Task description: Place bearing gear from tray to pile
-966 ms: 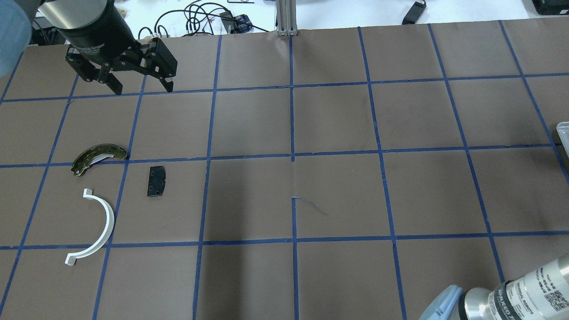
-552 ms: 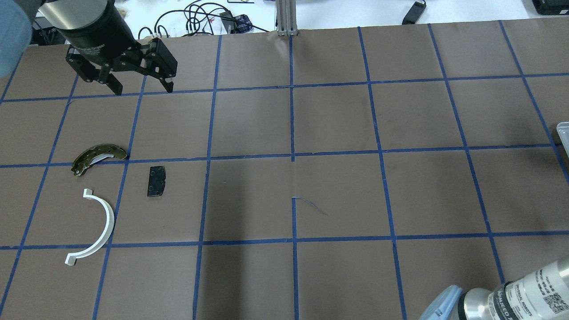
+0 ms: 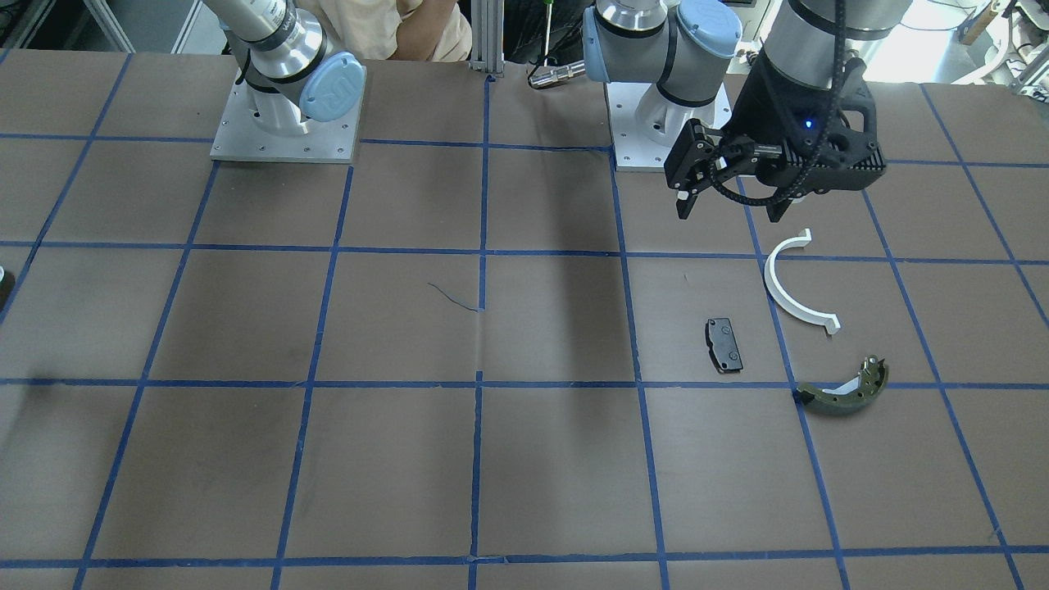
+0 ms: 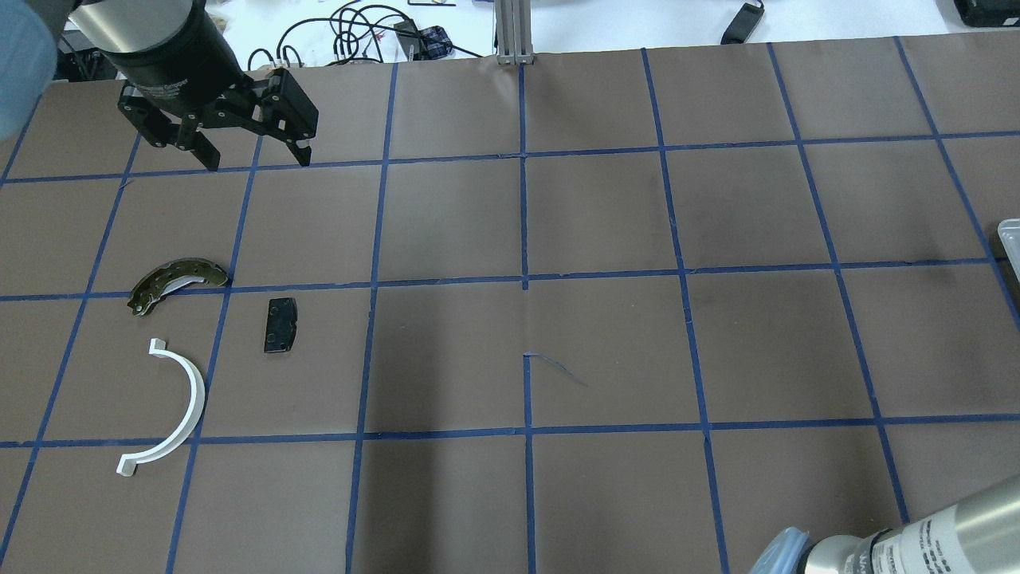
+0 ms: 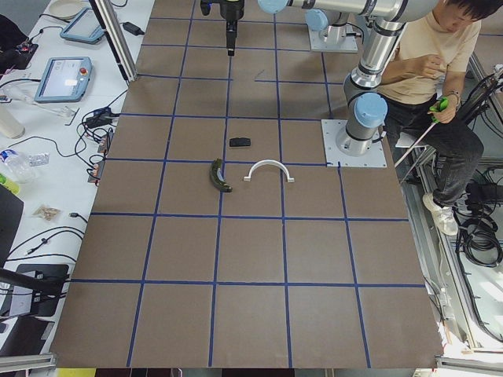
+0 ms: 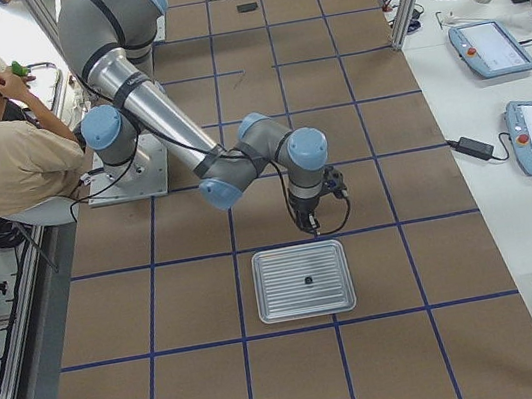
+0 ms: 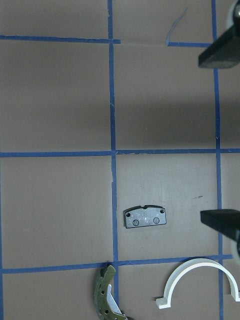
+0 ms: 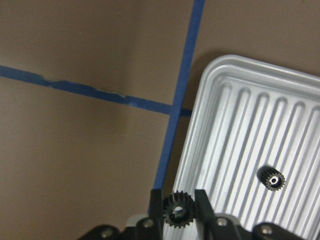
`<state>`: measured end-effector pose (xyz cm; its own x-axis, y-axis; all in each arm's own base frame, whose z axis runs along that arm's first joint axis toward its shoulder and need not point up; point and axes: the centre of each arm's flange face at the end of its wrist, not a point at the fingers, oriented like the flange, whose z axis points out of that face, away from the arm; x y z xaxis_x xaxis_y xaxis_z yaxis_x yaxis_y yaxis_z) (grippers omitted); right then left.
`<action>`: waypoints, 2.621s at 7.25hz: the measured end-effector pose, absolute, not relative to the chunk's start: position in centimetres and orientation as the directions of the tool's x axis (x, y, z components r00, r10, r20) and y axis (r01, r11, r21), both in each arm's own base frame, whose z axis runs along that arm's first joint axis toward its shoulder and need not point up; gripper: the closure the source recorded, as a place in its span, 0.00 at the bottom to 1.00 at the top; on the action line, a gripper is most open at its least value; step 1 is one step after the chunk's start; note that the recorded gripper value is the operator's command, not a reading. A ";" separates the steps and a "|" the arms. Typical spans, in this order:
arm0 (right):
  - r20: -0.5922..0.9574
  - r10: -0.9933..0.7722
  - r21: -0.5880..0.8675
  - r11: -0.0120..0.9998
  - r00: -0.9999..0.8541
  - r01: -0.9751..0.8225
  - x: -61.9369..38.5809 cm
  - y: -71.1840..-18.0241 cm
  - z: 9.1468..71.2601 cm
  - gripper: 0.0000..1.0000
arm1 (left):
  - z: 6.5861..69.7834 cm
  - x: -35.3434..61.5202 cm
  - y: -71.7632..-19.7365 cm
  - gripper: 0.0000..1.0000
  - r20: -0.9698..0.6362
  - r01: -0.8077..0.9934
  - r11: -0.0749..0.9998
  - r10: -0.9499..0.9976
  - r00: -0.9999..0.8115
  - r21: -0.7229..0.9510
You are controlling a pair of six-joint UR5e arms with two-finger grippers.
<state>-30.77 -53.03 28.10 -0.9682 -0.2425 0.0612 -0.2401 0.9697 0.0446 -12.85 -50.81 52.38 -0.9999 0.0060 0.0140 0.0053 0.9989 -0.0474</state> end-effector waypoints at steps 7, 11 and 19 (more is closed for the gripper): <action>0.038 -0.132 0.058 0.990 -0.991 -0.129 -0.6 -58.8 30.9 1.00 | 52.4 -12.9 -50.8 0.00 0.014 0.006 0.999 0.006 -1.000 -0.047; -0.020 -0.084 0.068 0.994 -0.996 -0.085 16.3 -56.9 29.2 1.00 | 52.3 -12.9 -50.8 0.00 0.014 0.006 0.999 0.006 -1.000 -0.046; -0.019 -0.090 0.089 0.992 -0.996 -0.091 35.9 -51.1 19.7 0.04 | 52.0 -12.9 -50.9 0.00 0.013 0.007 0.999 0.008 -1.000 -0.041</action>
